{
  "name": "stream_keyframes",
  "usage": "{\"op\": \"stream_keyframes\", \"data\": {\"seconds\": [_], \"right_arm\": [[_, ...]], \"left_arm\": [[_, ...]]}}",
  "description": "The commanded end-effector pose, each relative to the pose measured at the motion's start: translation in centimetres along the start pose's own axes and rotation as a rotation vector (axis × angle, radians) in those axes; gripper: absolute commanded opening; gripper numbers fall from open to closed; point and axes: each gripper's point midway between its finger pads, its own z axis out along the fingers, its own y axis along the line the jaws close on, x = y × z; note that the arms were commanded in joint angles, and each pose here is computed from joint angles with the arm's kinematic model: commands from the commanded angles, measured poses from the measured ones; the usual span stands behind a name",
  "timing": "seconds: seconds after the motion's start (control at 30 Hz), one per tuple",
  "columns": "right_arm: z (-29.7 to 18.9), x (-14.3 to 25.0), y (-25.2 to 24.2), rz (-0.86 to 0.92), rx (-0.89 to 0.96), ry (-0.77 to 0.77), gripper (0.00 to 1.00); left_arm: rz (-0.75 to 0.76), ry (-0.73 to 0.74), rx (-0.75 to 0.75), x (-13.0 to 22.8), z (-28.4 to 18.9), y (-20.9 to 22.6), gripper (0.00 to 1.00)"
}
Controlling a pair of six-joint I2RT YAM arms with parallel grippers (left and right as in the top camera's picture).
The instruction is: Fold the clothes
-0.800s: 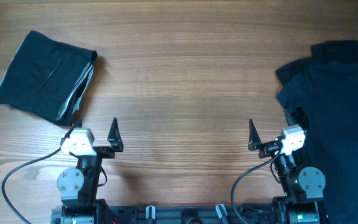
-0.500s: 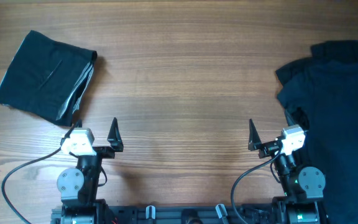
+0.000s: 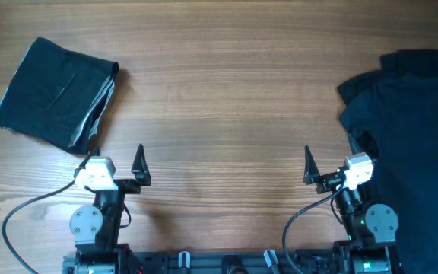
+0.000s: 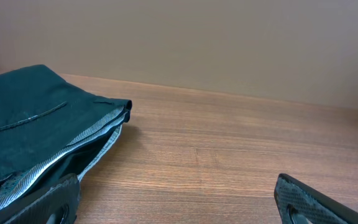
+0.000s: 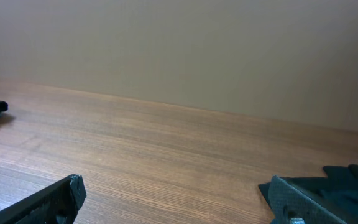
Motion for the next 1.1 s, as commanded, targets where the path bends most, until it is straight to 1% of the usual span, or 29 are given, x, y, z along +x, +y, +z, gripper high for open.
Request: {"op": "stream_keyframes", "data": {"seconds": [0.0, 0.1, 0.33, 0.4, 0.47, 0.53, 0.6, 0.67, 0.7, 0.73, 0.8, 0.87, 0.9, 1.0, 1.07], "right_arm": [[0.0, -0.1, -0.2, 0.012, 0.011, -0.006, 1.0], [0.0, -0.1, -0.5, -0.024, 0.026, -0.004, 1.0], [0.0, -0.1, -0.5, -0.014, 0.026, -0.003, 1.0], [0.0, -0.2, -0.5, 0.068, 0.026, -0.011, 1.0], [0.0, -0.1, -0.5, 0.12, 0.026, -0.006, 1.0], [-0.1, -0.6, -0.6, 0.126, 0.031, -0.013, 1.0], [-0.2, -1.5, -1.1, 0.124, 0.058, -0.019, 1.0], [0.2, -2.8, -1.6, 0.129, 0.08, 0.012, 1.0], [0.4, -3.2, -1.8, 0.131, 0.085, 0.024, 1.0], [0.8, -3.6, -2.1, 0.135, 0.098, 0.051, 1.0], [2.3, -4.5, -2.8, 0.149, 0.113, 0.158, 1.0], [3.5, -4.7, -3.2, 0.162, 0.119, 0.271, 1.0], [4.6, -4.5, -3.4, 0.169, 0.117, 0.38, 1.0], [6.5, -3.1, -4.3, 0.184, 0.144, 0.609, 1.0], [7.8, -1.5, -4.9, 0.13, 0.132, 0.77, 1.0]], "left_arm": [[-0.006, 0.01, -0.012, 0.5, 0.1, 0.2, 1.0], [-0.006, 0.01, -0.012, 0.5, 0.1, 0.2, 1.0], [-0.007, 0.009, -0.011, 0.5, 0.1, 0.2, 1.0], [-0.018, 0.009, -0.005, 0.5, 0.1, 0.1, 1.0], [-0.066, 0.009, -0.005, 0.5, 0.1, 0.1, 1.0], [-0.086, 0.008, -0.005, 0.4, 0.1, 0.1, 1.0], [-0.089, -0.002, 0.002, -0.3, 0.0, -0.1, 1.0], [-0.09, 0.018, 0.001, -2.5, -0.4, -0.5, 1.0], [-0.091, 0.031, -0.002, -2.8, -0.4, -0.6, 1.0], [-0.093, 0.05, -0.006, -3.2, -0.3, -0.6, 1.0], [-0.101, 0.128, -0.022, -4.1, 0.4, -0.7, 1.0], [-0.107, 0.196, -0.036, -4.7, 1.3, -0.7, 1.0], [-0.113, 0.256, -0.048, -5.0, 1.9, -0.7, 1.0], [-0.129, 0.427, -0.082, -5.2, 3.7, -0.6, 1.0], [-0.14, 0.547, -0.107, -5.0, 4.6, -0.5, 1.0]]}}
